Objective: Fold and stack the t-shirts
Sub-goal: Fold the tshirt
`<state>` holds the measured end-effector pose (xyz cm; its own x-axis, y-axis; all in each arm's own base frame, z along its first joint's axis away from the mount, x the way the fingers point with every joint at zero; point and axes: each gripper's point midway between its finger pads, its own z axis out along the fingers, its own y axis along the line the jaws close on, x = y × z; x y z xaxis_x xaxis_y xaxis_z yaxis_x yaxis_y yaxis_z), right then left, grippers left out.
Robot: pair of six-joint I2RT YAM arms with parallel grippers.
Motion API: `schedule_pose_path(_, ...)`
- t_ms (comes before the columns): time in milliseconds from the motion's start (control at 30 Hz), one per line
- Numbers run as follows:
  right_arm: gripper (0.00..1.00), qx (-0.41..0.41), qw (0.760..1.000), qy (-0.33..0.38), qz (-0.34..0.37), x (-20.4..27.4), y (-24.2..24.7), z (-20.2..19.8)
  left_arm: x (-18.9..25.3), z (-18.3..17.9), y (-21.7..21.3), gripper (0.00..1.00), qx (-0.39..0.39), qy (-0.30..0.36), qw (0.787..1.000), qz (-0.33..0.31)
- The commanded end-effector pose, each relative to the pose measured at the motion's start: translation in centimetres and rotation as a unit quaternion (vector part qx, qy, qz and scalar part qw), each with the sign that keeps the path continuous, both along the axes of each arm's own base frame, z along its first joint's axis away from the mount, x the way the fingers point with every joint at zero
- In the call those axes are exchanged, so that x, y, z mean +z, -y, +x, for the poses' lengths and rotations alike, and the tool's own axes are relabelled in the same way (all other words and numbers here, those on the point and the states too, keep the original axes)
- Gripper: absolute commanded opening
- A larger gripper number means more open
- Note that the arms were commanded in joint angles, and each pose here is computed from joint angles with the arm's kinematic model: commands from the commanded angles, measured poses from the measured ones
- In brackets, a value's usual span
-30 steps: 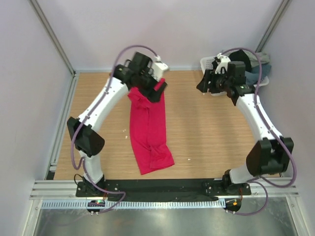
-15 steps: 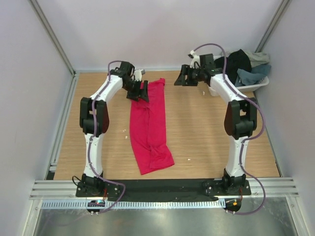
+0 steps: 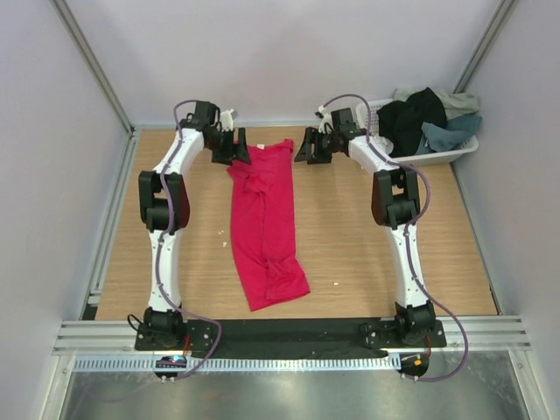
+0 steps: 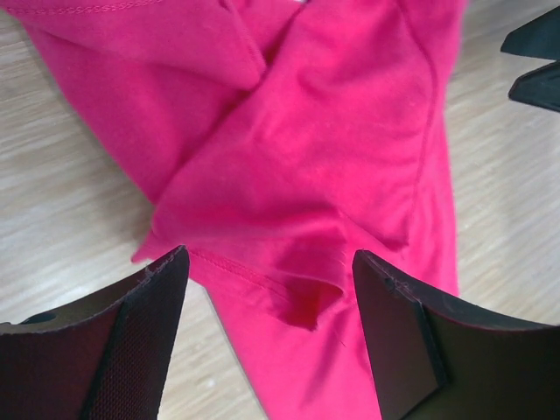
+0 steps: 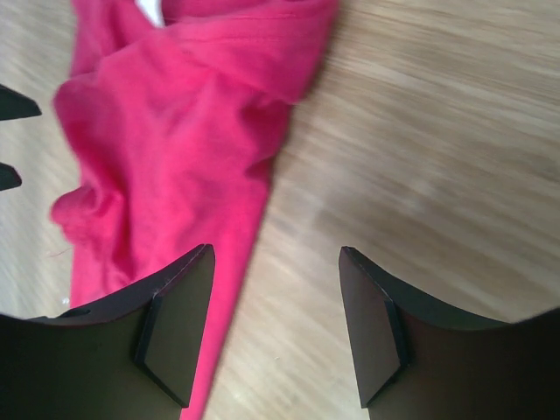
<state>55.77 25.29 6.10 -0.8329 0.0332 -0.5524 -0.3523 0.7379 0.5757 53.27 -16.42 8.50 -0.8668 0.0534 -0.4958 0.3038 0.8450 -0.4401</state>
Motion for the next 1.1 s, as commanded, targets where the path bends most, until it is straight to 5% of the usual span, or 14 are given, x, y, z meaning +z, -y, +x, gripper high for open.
schedule_pose_path(0,0.65,-0.012,1.000,0.016,0.017,1.5,-0.5,1.7,-1.3,1.4,-0.1,0.77,0.009,0.010,1.000,0.010)
schedule_pose_path(433,0.65,0.019,0.996,-0.019,0.084,-0.4,-3.7,1.2,-4.9,1.5,-0.8,0.76,0.027,-0.020,0.999,0.020)
schedule_pose_path(733,0.60,0.010,0.998,-0.018,0.056,-2.3,-4.4,1.2,-5.7,1.4,-0.6,0.76,0.027,-0.026,0.999,0.020)
schedule_pose_path(933,0.10,-0.009,0.999,-0.008,0.031,-3.6,-3.6,2.2,-6.5,1.9,-0.6,0.76,0.028,-0.025,0.999,0.025)
schedule_pose_path(1067,0.02,-0.025,1.000,0.002,0.018,-3.6,-3.0,3.0,-6.3,2.5,0.2,0.78,0.024,-0.014,0.999,0.019)
